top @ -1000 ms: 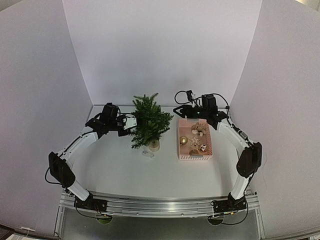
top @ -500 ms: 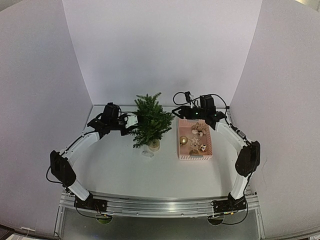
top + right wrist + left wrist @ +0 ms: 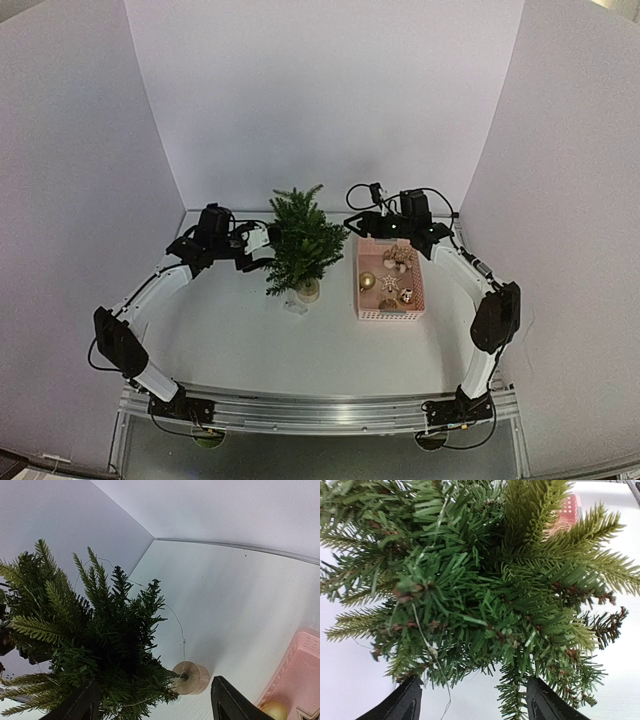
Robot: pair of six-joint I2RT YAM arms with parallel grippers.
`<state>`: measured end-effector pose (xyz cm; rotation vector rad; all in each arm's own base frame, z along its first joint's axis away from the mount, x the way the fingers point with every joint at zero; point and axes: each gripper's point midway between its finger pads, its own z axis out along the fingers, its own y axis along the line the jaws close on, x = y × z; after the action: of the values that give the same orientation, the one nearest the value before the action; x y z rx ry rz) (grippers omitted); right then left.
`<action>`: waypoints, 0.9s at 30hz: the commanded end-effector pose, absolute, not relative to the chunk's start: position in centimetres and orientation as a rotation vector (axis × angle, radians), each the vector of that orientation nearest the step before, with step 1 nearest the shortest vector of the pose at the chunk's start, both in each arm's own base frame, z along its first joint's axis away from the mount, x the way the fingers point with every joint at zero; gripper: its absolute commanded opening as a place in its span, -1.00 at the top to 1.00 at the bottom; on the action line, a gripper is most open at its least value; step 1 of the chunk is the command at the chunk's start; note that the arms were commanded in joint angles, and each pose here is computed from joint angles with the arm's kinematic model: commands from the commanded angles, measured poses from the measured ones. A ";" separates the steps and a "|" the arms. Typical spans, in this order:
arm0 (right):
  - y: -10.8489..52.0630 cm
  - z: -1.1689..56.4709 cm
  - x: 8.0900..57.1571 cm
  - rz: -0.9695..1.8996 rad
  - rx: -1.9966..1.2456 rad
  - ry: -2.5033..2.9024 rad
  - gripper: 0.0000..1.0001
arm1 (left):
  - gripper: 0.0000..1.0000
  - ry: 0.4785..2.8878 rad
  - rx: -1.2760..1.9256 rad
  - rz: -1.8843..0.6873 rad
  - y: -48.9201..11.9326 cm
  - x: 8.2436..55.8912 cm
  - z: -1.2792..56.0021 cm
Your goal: Decorate the small christmas tree
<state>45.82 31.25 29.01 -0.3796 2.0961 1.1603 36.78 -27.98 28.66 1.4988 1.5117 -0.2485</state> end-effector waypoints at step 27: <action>19.5 23.8 44.9 0.553 0.020 2.393 -0.56 | -0.89 1.622 0.628 -0.405 -16.1 36.1 40.5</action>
<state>46.55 22.02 29.85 -0.0347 2.1597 0.7641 35.48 -18.36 40.41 0.9056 1.5406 -0.3124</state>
